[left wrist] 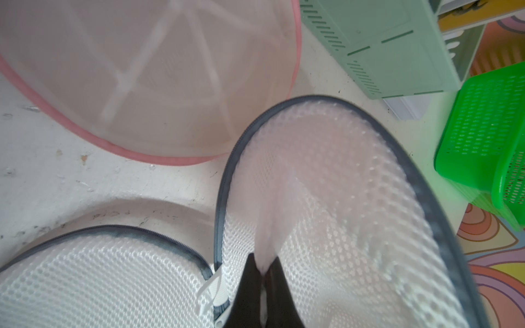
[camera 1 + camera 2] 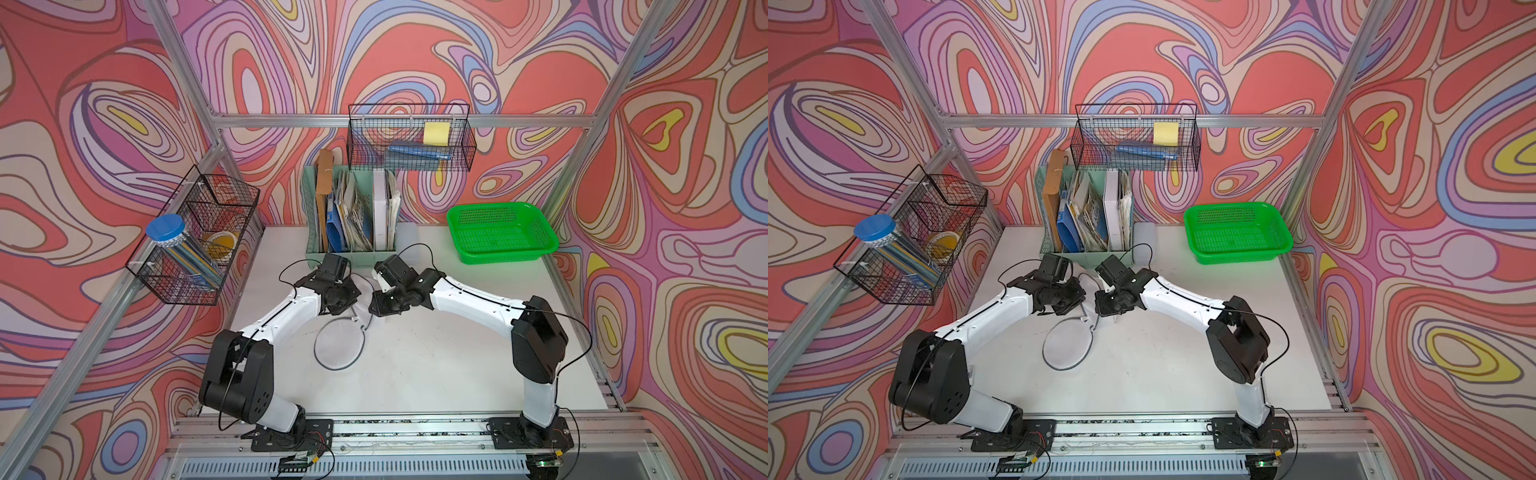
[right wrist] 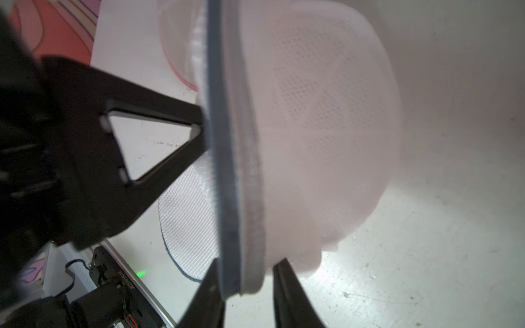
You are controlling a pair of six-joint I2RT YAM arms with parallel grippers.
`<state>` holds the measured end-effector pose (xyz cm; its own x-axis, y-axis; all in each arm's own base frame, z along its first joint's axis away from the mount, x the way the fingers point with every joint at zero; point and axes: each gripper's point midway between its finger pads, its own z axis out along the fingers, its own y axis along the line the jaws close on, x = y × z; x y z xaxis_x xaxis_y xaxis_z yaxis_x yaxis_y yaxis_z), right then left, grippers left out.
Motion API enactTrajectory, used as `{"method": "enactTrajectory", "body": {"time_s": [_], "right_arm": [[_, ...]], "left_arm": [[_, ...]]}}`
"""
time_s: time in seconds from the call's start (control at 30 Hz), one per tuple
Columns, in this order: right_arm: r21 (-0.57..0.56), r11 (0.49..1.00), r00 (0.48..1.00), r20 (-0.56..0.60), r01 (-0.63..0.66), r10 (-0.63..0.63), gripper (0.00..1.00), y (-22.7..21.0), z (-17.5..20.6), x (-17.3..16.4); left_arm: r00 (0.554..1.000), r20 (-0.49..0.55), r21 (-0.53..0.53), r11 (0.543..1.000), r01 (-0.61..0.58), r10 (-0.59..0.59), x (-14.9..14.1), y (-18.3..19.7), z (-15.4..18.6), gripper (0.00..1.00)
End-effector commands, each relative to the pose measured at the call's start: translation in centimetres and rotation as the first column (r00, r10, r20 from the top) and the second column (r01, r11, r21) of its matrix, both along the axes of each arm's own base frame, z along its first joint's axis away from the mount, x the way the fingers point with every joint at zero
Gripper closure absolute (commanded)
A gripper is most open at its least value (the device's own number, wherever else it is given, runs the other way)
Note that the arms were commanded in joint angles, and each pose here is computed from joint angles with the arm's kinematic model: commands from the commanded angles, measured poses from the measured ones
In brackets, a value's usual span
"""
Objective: Turn the laundry bag inside out
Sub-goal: Turn over the laundry bag at the center of the board.
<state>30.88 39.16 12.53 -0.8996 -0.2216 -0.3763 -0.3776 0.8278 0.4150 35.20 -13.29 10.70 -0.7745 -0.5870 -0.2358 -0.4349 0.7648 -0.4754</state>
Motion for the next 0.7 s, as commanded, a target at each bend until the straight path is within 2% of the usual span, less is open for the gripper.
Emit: {"method": "enactTrajectory", "body": {"time_s": [0.0,0.03,0.17,0.3,0.43,0.67], "right_arm": [[-0.064,0.997,0.999,-0.004,0.031,-0.032,0.95,-1.3,-0.7,-0.1],[-0.069,0.997,0.999,0.002,0.032,-0.032,0.99,-1.5,-0.9,-0.1],[-0.107,0.993,0.998,0.035,0.051,-0.048,1.0,-3.1,-2.4,0.4],[-0.097,0.992,0.993,0.093,0.082,-0.073,1.0,-4.5,-4.0,1.8],[-0.11,0.986,0.982,0.161,0.121,-0.103,1.0,-6.0,-4.6,3.9],[-0.185,0.951,0.94,0.283,0.247,-0.189,1.0,-10.8,-5.2,8.3]], "left_arm": [[1.0,0.012,0.032,0.999,-0.028,0.028,-0.1,0.7,1.7,1.0],[0.999,0.013,0.042,0.999,-0.031,0.031,-0.2,0.9,2.0,1.0],[1.0,0.017,0.033,0.999,-0.022,0.022,-0.4,1.4,4.0,1.0],[1.0,0.009,-0.031,1.0,0.002,-0.002,-1.3,1.5,6.2,1.0],[0.995,-0.018,-0.116,0.989,0.096,-0.099,-2.4,0.3,7.9,1.0],[0.964,-0.109,-0.192,0.957,0.218,-0.242,-6.1,-0.8,8.3,1.0]]}}
